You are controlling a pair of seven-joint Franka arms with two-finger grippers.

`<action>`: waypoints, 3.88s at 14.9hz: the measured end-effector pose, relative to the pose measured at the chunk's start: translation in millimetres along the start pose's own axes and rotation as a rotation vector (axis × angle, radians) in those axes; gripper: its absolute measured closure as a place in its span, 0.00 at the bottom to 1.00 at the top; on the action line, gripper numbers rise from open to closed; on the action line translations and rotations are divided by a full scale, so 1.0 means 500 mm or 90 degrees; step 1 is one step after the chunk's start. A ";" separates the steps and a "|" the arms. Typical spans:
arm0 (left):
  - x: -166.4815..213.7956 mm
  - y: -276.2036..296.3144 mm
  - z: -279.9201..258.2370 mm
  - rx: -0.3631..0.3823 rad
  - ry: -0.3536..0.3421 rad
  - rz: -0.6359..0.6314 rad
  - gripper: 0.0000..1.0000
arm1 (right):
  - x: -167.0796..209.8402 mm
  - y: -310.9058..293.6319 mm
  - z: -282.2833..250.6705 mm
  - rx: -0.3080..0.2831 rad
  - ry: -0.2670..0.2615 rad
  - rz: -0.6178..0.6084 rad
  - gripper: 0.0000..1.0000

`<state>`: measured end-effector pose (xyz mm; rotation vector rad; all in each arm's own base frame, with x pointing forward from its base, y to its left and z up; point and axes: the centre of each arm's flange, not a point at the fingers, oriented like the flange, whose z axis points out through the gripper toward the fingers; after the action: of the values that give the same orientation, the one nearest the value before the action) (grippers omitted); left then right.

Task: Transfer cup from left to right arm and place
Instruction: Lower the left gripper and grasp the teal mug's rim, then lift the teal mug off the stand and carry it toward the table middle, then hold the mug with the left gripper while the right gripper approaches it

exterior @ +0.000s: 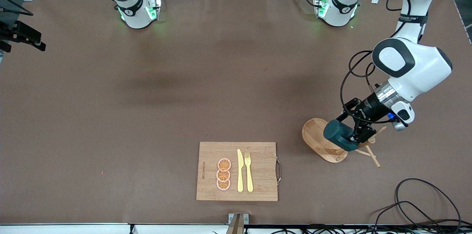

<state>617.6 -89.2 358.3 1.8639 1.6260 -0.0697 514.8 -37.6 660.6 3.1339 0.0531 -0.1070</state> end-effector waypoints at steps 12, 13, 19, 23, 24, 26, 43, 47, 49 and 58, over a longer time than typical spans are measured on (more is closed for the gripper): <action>0.001 0.002 0.027 0.002 -0.001 0.003 0.11 | 0.000 0.000 0.000 0.000 0.000 0.000 0.00; -0.002 0.003 0.028 0.002 -0.002 0.004 0.11 | 0.000 0.000 0.000 0.000 0.000 0.000 0.00; -0.092 0.021 0.025 -0.007 -0.032 0.007 0.11 | 0.000 0.000 0.000 0.000 0.000 0.000 0.00; -0.178 0.022 0.018 -0.009 -0.059 0.034 0.11 | 0.000 -0.001 0.000 0.000 0.000 -0.001 0.00; -0.205 0.018 0.022 -0.006 -0.068 0.045 0.11 | 0.000 -0.001 0.000 0.000 0.000 -0.001 0.00; -0.264 0.006 0.037 0.003 -0.087 0.068 0.11 | 0.000 -0.001 0.000 0.000 0.000 -0.001 0.00; -0.794 -0.211 0.501 -0.135 0.002 0.608 0.11 | 0.000 -0.002 -0.001 0.000 0.000 -0.001 0.00; -0.848 -0.274 0.589 -0.152 0.063 0.777 0.11 | -0.002 0.011 -0.007 -0.001 0.005 0.007 0.00; -0.875 -0.303 0.601 -0.156 0.089 0.850 0.11 | 0.004 0.020 0.003 0.000 0.001 0.012 0.00; -0.951 -0.504 0.676 -0.139 0.161 1.068 0.11 | 0.151 0.079 0.192 -0.013 -0.048 0.035 0.00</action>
<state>406.8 -666.1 195.7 2.4657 -0.2211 0.9992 584.7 -75.0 559.8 3.1051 -0.0316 -0.2215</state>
